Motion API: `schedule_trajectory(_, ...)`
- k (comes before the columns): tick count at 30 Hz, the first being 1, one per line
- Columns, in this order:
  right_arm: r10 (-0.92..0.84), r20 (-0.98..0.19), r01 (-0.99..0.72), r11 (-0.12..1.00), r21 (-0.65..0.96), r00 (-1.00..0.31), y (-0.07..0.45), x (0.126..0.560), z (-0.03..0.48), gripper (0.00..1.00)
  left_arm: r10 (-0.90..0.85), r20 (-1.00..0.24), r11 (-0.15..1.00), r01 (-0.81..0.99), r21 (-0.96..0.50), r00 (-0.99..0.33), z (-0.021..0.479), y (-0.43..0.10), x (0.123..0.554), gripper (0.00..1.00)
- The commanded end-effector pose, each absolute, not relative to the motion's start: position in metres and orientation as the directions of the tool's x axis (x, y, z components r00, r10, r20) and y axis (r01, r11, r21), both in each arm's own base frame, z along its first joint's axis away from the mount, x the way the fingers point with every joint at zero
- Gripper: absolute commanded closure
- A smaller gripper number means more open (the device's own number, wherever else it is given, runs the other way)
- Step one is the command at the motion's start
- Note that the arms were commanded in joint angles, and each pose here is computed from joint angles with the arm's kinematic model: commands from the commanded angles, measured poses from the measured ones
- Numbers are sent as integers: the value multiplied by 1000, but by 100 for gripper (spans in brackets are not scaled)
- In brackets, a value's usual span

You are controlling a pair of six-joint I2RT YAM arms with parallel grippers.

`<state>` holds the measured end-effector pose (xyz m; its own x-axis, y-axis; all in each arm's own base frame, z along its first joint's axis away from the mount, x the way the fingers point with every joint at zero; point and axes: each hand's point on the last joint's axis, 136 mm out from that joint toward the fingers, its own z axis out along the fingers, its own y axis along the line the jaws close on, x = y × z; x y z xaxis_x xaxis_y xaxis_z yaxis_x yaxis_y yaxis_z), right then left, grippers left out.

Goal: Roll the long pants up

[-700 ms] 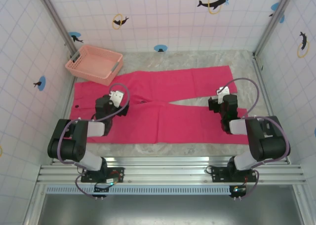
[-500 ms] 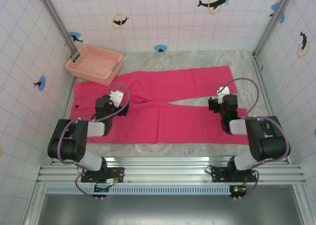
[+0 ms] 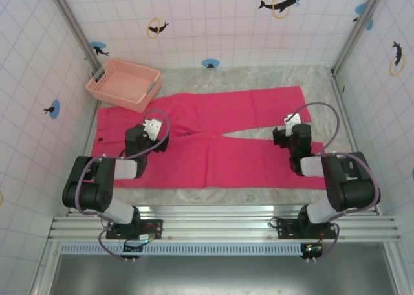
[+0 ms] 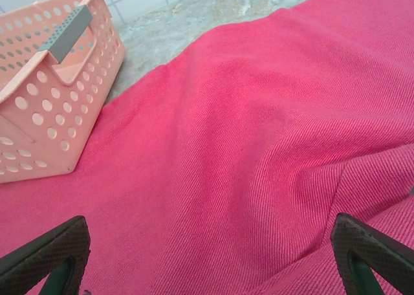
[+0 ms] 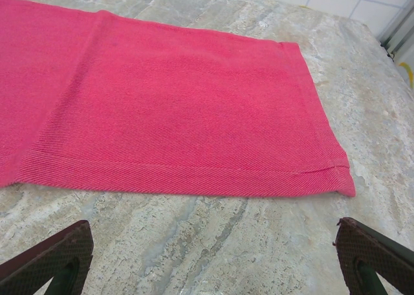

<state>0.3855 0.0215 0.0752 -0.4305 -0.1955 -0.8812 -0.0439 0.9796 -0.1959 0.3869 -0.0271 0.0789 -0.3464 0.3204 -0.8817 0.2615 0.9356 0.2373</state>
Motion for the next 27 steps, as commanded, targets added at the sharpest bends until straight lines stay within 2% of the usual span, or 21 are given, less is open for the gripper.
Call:
schedule_trajectory(1,-190,-907,-31,981,-192,-376,22,396,93,1,328,-892,937,228,265,-311,95,-23,396,3)
schedule_trajectory(6,-206,-895,-7,975,-222,-396,21,399,105,1,298,-891,954,144,264,-343,110,-8,402,2)
schedule_trajectory(9,-272,-746,-21,945,-327,-608,19,403,143,1,286,-832,954,56,295,-476,161,12,407,3)
schedule_trajectory(10,-324,-675,-70,924,-375,-663,26,402,158,1,261,-809,946,-26,322,-527,188,28,407,3)
schedule_trajectory(12,-508,-492,-290,843,-453,-707,55,387,170,1,260,-744,910,-101,402,-615,234,50,402,2)
schedule_trajectory(13,-598,-422,-385,783,-489,-681,73,376,177,0,278,-699,879,-119,462,-659,256,62,398,3)
schedule_trajectory(15,-713,-367,-502,690,-522,-598,109,346,181,1,297,-612,820,-132,557,-733,284,79,388,2)
schedule_trajectory(19,-821,-292,-741,569,-357,-490,171,271,147,14,347,-492,721,-108,685,-798,309,96,358,2)
schedule_trajectory(24,-886,-224,-848,457,-269,-406,204,211,108,19,316,-525,788,-90,609,-790,289,85,316,2)
schedule_trajectory(27,-917,-197,-888,388,-248,-346,218,180,101,19,203,-550,803,-183,567,-810,288,91,287,2)
